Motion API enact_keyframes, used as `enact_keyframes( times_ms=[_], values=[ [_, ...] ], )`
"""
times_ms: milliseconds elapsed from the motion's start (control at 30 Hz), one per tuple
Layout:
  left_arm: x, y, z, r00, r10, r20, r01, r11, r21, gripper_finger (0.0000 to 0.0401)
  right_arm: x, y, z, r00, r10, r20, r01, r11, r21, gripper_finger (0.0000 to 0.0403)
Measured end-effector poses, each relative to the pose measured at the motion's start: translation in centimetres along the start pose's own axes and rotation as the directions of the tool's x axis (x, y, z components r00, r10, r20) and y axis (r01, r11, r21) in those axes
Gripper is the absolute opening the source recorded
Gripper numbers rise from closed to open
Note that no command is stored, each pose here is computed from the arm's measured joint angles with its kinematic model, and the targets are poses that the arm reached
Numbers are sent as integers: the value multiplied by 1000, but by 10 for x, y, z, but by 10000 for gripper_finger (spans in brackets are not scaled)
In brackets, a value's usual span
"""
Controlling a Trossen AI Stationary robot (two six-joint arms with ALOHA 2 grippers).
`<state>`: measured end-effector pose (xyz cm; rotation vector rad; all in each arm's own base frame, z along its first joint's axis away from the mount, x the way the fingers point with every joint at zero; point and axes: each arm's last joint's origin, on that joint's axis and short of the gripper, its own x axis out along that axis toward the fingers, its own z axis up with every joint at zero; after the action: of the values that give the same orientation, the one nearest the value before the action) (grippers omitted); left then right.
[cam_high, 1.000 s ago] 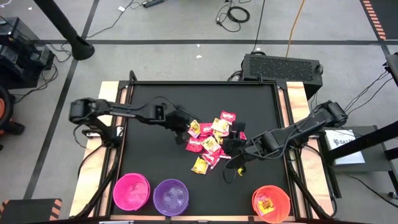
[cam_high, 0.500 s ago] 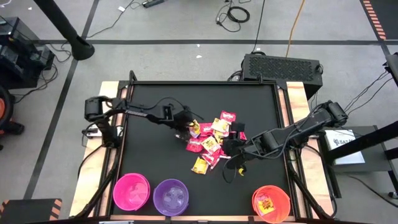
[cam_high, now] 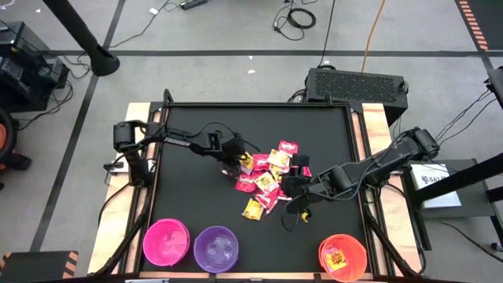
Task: Sort candy by brand, put in halloween buckets
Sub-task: Put the yellow candy into the orange bucket
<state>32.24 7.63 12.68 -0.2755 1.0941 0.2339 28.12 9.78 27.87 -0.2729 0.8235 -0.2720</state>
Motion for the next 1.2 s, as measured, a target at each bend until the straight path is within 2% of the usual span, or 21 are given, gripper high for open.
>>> enact_keyframes(
  times_ms=[67, 233, 300, 533, 800, 900, 1000, 1100, 1200],
  values=[
    [-2, -1, 0, 1000, 0, 6, 0, 1000, 16, 159, 0, 0, 0, 1000, 0, 0, 0, 1000, 1, 118],
    [-2, -4, 2, 999, -29, 22, 28, 999, 34, 33, 0, -1, 0, 1000, -6, 0, 6, 1000, 1, 118],
    [-2, -4, 2, 999, -34, 24, 33, 999, 39, 11, 0, -1, 0, 1000, -6, -1, 6, 1000, 0, 118],
    [-14, -6, 4, 998, -36, 48, 34, 998, 44, 4, 0, -1, -1, 1000, -7, -7, 7, 1000, -4, 118],
    [-67, -23, 14, 975, 5, 224, -26, 995, 92, 2, 0, -1, -1, 1000, -8, -12, 8, 1000, -8, 118],
    [-89, -31, 13, 955, 82, 285, -112, 989, 92, 1, 1, -1, -1, 1000, -9, -12, 9, 1000, -6, 118],
    [-113, -39, 12, 904, 200, 379, -248, 965, 83, 1, 1, -1, -1, 1000, -10, -11, 10, 1000, -5, 118],
    [-136, -50, 10, 836, 271, 476, -339, 939, 62, 1, 1, -1, 1, 1000, -7, 8, 7, 1000, 1, 118],
    [-155, -64, 7, 744, 357, 564, -463, 885, 51, 1, 1, 0, 5, 999, -3, 39, 3, 1000, 1, 118]
  ],
)
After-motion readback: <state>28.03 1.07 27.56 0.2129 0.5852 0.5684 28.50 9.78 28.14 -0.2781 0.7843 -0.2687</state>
